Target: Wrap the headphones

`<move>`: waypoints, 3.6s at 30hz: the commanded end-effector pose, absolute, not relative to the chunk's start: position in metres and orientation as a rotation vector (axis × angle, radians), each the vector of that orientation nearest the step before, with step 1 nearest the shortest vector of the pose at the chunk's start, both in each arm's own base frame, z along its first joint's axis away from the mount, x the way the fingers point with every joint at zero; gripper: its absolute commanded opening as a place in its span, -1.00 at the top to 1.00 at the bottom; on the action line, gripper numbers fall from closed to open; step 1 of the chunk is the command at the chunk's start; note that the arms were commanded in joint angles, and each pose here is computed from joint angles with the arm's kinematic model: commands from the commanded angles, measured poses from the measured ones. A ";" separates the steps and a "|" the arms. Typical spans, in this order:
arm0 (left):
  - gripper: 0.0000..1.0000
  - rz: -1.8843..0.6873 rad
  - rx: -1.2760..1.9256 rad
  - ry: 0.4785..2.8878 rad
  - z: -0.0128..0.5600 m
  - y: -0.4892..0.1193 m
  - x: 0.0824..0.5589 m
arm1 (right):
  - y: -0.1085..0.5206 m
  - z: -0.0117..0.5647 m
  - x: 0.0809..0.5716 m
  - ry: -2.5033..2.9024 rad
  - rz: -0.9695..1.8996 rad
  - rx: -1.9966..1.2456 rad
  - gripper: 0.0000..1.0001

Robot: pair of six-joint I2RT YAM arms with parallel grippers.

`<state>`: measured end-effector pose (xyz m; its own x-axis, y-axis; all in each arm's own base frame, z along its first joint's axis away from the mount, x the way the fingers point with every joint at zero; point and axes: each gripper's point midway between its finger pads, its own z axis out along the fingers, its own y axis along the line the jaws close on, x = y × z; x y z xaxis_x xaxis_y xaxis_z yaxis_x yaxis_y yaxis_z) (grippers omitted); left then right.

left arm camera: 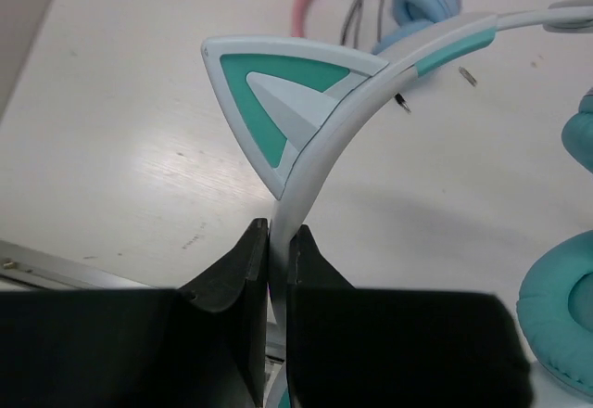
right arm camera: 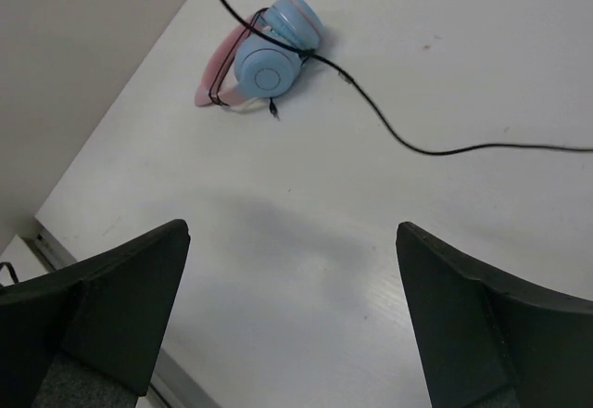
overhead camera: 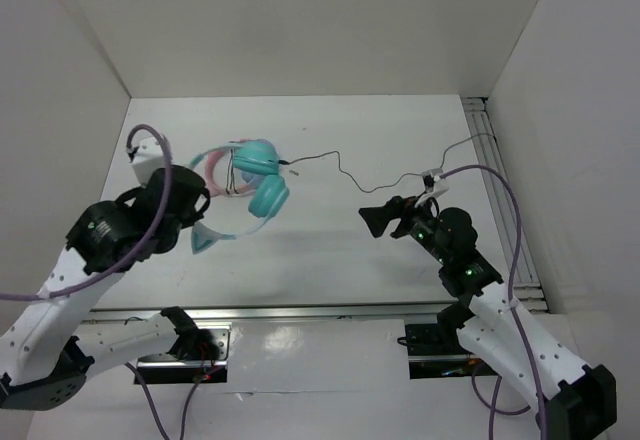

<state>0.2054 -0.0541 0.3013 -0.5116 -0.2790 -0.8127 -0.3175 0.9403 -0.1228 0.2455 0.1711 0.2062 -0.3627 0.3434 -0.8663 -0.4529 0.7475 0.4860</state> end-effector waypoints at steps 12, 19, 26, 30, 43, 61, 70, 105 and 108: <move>1.00 0.120 -0.415 2.053 0.366 -0.011 0.195 | 0.260 0.208 0.296 1.592 0.880 -0.561 -0.78; 1.00 0.056 -0.403 2.041 0.381 -0.017 0.196 | 0.273 0.172 0.318 1.651 0.828 -0.570 -0.66; 1.00 0.067 -0.403 2.027 0.385 -0.014 0.195 | 0.286 0.174 0.320 1.643 0.855 -0.616 -0.60; 1.00 0.115 -0.433 2.031 0.381 -0.008 0.199 | 0.298 0.191 0.281 1.601 0.939 -0.717 -0.71; 1.00 0.096 -0.388 2.074 0.372 -0.019 0.207 | 0.269 0.210 0.293 1.601 0.599 -0.629 -0.80; 1.00 0.081 -0.370 2.067 0.378 -0.018 0.202 | 0.275 0.170 0.345 1.624 0.581 -0.601 -0.12; 1.00 0.191 -0.387 2.050 0.369 -0.009 0.213 | 0.255 0.175 0.340 1.655 0.539 -0.490 1.00; 1.00 -0.248 1.148 2.093 0.231 -0.270 0.127 | 0.243 0.276 0.228 1.670 0.424 -0.574 1.00; 1.00 -0.314 1.100 2.048 0.247 -0.269 0.127 | 0.255 0.273 0.218 1.651 0.491 -0.664 1.00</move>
<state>0.1350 -0.2516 0.2249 -0.3864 0.6575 -0.6469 0.7385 0.6407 0.2101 0.2226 0.2410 0.2540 -0.1624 -0.2028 -0.9657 -0.6001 0.7971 -0.0665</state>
